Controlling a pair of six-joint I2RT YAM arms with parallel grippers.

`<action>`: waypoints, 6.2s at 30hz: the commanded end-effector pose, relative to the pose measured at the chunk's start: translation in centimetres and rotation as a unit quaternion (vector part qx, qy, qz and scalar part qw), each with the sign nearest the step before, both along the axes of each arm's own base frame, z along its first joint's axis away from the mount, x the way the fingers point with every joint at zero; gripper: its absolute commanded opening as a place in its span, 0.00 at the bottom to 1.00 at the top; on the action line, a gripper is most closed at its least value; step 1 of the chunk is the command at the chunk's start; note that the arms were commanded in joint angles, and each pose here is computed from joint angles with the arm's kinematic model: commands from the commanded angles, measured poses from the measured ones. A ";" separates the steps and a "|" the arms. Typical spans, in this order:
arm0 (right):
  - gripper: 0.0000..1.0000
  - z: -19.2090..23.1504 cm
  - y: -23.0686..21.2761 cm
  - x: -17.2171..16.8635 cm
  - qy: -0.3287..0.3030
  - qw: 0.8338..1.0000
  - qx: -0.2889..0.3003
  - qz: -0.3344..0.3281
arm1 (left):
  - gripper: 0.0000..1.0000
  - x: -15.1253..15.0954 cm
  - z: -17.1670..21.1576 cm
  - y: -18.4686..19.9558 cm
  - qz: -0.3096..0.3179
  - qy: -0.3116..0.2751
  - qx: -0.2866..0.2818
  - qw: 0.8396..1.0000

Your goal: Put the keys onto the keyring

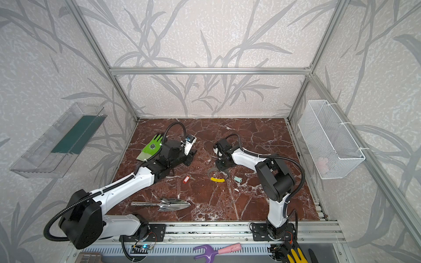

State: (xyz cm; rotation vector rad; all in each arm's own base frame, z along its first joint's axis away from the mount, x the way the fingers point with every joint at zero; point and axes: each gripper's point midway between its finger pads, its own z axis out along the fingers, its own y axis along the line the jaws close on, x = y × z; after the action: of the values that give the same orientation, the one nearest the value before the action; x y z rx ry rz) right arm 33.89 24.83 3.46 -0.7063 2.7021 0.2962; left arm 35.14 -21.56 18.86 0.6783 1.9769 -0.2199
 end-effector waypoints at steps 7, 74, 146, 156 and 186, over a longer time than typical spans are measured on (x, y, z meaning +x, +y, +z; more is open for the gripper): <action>0.30 0.0 0.6 0.4 0.007 1.000 0.000 0.000 | 0.39 0.1 0.6 0.0 0.003 -0.004 -0.008 1.000; 0.00 24.6 0.8 -10.0 -0.433 0.754 0.325 0.373 | 0.34 -10.7 9.9 -9.5 -0.361 -0.205 -0.004 0.910; 0.24 28.6 -0.3 -12.2 -0.436 0.751 0.285 0.405 | 0.00 -12.1 12.7 -11.7 -0.400 -0.224 -0.043 0.888; 0.20 27.7 0.3 -12.0 -0.423 0.759 0.259 0.422 | 0.00 -12.4 12.5 -11.9 -0.421 -0.208 -0.016 0.883; 0.00 27.5 0.4 -10.6 -0.439 0.757 0.292 0.384 | 0.20 -10.7 13.0 -10.7 -0.378 -0.216 -0.040 0.899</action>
State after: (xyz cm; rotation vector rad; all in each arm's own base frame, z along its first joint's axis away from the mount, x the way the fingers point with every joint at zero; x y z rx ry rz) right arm 23.31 25.13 29.23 -1.3607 1.2711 0.6713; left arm 23.94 -33.16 29.85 1.4017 1.2418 -0.5578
